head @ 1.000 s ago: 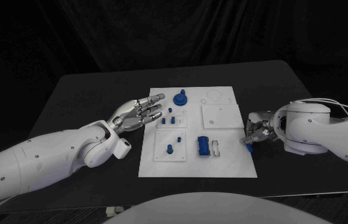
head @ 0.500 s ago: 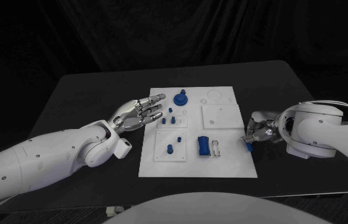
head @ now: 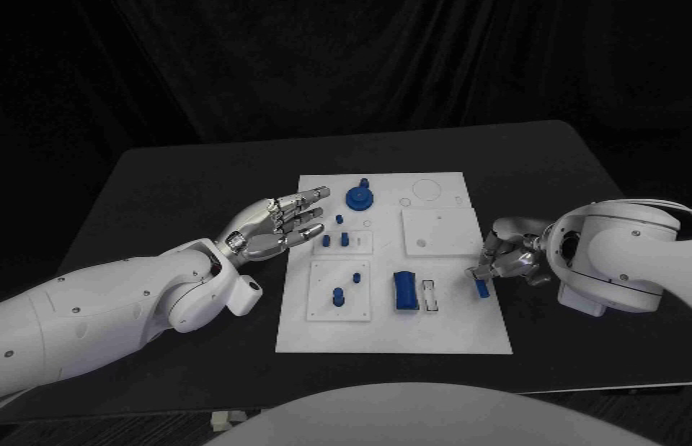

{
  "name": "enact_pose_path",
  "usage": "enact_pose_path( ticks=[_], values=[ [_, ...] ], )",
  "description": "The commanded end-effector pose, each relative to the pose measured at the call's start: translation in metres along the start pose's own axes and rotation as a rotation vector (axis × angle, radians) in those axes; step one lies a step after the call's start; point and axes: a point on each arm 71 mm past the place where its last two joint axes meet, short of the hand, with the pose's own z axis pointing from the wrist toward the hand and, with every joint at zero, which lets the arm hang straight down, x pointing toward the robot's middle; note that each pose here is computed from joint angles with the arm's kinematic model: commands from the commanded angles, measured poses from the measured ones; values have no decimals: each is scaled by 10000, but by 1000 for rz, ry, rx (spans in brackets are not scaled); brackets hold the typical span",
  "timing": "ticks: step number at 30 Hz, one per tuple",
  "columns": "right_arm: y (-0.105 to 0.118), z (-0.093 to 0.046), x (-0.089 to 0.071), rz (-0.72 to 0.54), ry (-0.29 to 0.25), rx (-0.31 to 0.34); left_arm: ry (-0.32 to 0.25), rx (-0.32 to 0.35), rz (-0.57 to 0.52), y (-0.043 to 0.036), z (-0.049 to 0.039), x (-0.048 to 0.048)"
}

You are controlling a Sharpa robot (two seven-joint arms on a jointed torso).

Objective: Assemble the parts on the task board

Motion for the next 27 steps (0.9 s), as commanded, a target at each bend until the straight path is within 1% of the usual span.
enact_pose_path(
  ticks=[1,11,18,27],
  values=[
    [54,17,17,69,12,0,12,76,-14,-54,12,28],
    [145,133,185,103,33,-9,15,75,-17,-56,6,30],
    [235,169,249,125,17,-28,21,74,-21,-53,16,39],
    [285,208,331,137,19,-35,21,72,-22,-54,4,32]
  ],
)
